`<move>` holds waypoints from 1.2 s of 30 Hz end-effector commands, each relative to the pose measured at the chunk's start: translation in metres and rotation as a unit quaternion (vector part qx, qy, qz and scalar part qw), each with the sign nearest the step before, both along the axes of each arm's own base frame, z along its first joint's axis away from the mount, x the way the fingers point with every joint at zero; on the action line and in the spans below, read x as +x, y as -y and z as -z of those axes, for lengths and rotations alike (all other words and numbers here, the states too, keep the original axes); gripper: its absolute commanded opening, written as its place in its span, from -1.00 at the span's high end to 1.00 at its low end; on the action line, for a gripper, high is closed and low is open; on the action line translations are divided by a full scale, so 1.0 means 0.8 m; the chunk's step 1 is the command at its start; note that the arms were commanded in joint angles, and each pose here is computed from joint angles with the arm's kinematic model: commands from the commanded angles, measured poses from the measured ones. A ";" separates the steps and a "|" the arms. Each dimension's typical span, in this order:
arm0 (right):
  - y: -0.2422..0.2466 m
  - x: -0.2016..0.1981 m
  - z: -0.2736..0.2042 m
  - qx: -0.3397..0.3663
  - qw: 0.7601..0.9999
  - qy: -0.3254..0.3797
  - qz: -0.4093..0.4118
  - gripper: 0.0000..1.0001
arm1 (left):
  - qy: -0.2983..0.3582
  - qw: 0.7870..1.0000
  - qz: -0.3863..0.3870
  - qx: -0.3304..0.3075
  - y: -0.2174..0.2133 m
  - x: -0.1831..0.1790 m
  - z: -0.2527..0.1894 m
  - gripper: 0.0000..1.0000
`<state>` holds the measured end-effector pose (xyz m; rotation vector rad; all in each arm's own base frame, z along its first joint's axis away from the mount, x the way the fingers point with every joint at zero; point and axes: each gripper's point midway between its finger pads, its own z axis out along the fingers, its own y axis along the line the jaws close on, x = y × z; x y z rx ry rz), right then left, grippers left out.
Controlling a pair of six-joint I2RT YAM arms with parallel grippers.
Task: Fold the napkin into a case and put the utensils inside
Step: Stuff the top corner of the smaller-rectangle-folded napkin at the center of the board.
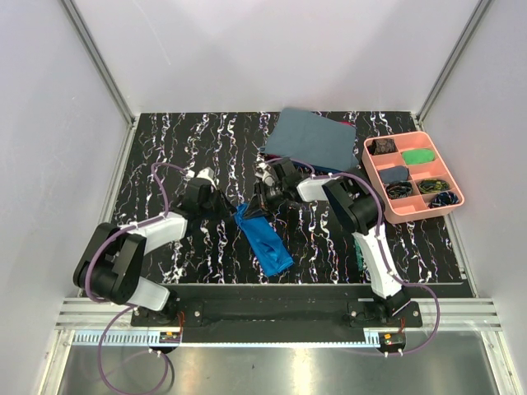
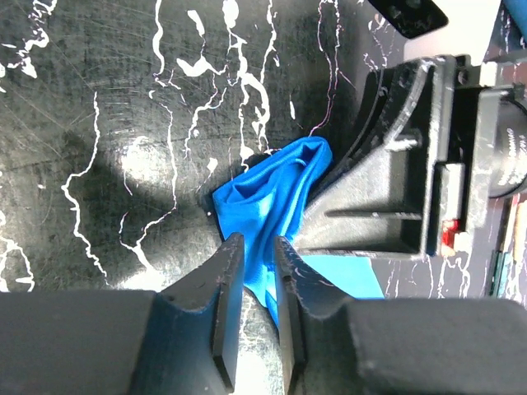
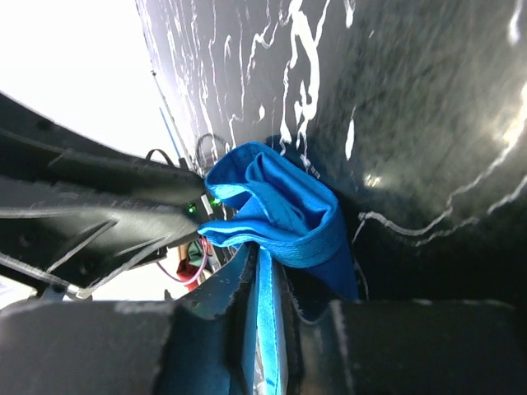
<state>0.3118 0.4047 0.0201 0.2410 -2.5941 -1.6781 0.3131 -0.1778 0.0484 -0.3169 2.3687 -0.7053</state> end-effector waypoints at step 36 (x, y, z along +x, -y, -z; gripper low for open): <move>0.002 0.011 -0.059 -0.027 0.997 0.018 0.071 0.10 | 0.029 0.997 0.047 -0.045 0.054 0.006 -0.019 0.88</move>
